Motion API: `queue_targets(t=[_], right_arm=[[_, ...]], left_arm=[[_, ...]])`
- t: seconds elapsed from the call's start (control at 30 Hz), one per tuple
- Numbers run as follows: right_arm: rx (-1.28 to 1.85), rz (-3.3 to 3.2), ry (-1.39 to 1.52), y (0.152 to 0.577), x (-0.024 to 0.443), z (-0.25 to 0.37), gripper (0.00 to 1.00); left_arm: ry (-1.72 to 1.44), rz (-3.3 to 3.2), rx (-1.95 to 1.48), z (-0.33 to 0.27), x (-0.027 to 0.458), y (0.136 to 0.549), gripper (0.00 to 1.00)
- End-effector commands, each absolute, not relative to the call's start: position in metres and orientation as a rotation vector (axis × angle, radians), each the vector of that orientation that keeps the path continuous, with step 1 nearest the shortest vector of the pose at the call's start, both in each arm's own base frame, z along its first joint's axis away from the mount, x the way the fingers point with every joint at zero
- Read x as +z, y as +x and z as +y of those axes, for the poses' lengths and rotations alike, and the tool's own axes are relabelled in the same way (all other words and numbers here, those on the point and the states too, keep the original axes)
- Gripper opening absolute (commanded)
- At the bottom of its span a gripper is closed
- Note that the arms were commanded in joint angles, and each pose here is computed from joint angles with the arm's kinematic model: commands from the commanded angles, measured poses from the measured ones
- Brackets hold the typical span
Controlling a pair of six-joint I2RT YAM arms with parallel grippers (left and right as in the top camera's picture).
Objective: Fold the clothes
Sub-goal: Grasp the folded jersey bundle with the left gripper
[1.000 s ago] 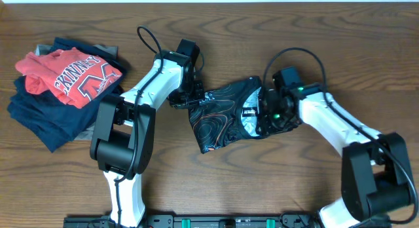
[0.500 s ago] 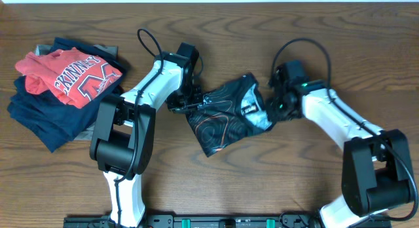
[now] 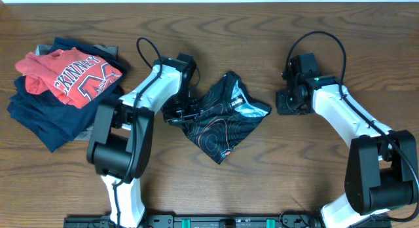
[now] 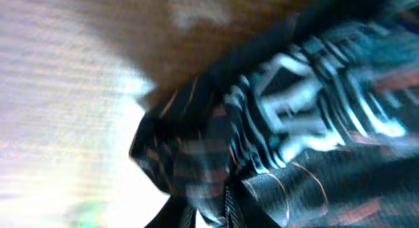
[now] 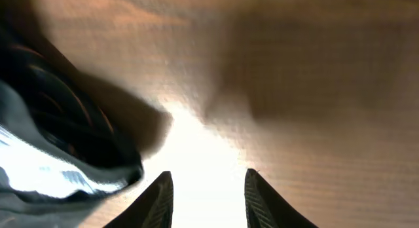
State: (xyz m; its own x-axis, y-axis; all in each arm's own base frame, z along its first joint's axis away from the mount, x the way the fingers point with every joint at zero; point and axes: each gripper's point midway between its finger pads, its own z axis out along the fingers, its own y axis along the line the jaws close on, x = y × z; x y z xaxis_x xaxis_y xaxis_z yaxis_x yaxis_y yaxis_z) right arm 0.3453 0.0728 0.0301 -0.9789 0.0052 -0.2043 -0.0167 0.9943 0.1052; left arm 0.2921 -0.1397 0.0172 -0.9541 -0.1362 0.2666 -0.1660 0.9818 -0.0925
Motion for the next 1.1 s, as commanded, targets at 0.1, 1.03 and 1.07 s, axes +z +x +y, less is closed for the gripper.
queue_targets(t=[0.1,1.03,1.07], right_arm=[[0.116,2.987,0.075,0.336,0.029,0.054,0.36],[0.086,3.148,0.259,0.295,0.026,0.046,0.42],[0.085,3.151,0.260,0.294,0.026,0.046,0.42]], left_arm=[[0.187,-3.125,0.249,-0.136,0.090,0.313,0.64],[-0.728,-3.048,0.958,-0.234,0.001,0.375,1.00],[-0.724,-3.012,0.982,-0.238,-0.003,0.369,0.97]])
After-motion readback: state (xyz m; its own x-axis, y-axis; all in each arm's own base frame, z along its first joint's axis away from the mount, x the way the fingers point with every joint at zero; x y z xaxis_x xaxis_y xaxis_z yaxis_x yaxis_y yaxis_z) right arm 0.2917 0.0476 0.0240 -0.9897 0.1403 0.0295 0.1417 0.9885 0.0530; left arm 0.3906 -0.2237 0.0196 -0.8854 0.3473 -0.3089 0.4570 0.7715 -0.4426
